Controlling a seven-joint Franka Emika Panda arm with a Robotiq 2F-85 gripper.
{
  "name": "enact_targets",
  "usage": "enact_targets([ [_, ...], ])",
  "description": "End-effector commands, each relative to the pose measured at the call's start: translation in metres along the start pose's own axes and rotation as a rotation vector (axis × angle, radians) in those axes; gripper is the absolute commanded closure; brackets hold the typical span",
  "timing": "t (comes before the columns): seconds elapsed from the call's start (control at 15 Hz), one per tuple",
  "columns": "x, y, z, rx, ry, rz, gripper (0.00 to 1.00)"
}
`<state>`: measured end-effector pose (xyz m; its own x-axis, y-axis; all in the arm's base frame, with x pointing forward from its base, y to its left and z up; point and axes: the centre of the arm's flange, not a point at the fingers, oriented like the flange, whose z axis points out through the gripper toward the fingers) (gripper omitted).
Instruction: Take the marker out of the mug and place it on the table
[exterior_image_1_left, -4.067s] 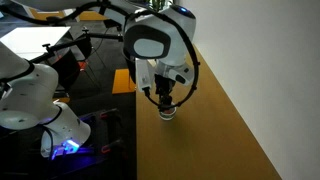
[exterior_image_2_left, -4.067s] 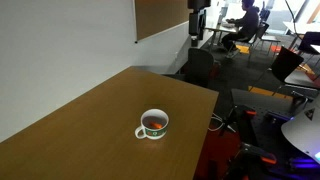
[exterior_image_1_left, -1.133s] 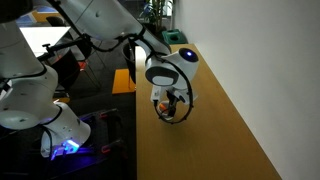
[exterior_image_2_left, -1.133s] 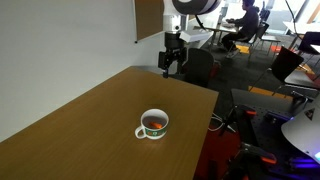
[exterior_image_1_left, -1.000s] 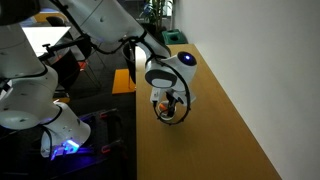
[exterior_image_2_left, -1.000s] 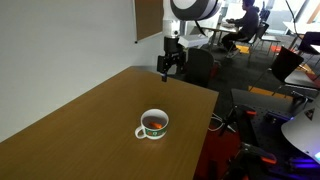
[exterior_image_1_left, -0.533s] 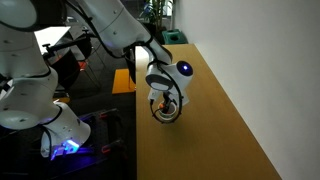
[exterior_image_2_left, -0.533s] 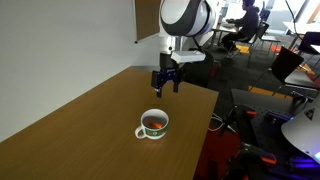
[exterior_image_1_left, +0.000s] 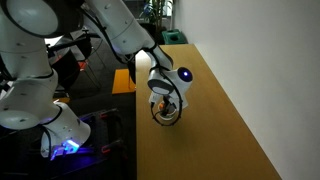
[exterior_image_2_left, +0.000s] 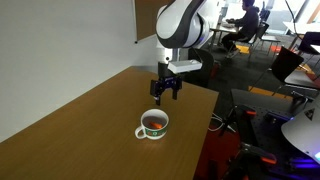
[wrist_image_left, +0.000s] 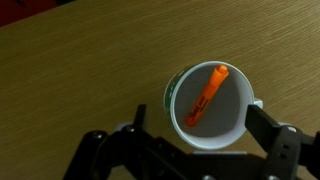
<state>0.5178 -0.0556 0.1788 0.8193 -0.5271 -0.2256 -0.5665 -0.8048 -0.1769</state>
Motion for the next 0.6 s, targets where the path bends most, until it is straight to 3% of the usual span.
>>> enact_targets([
  [0.0, 0.011, -0.01, 0.015, 0.005, -0.005, -0.002, 0.0],
  [0.53, 0.026, -0.032, 0.031, 0.006, -0.024, -0.043, 0.02],
])
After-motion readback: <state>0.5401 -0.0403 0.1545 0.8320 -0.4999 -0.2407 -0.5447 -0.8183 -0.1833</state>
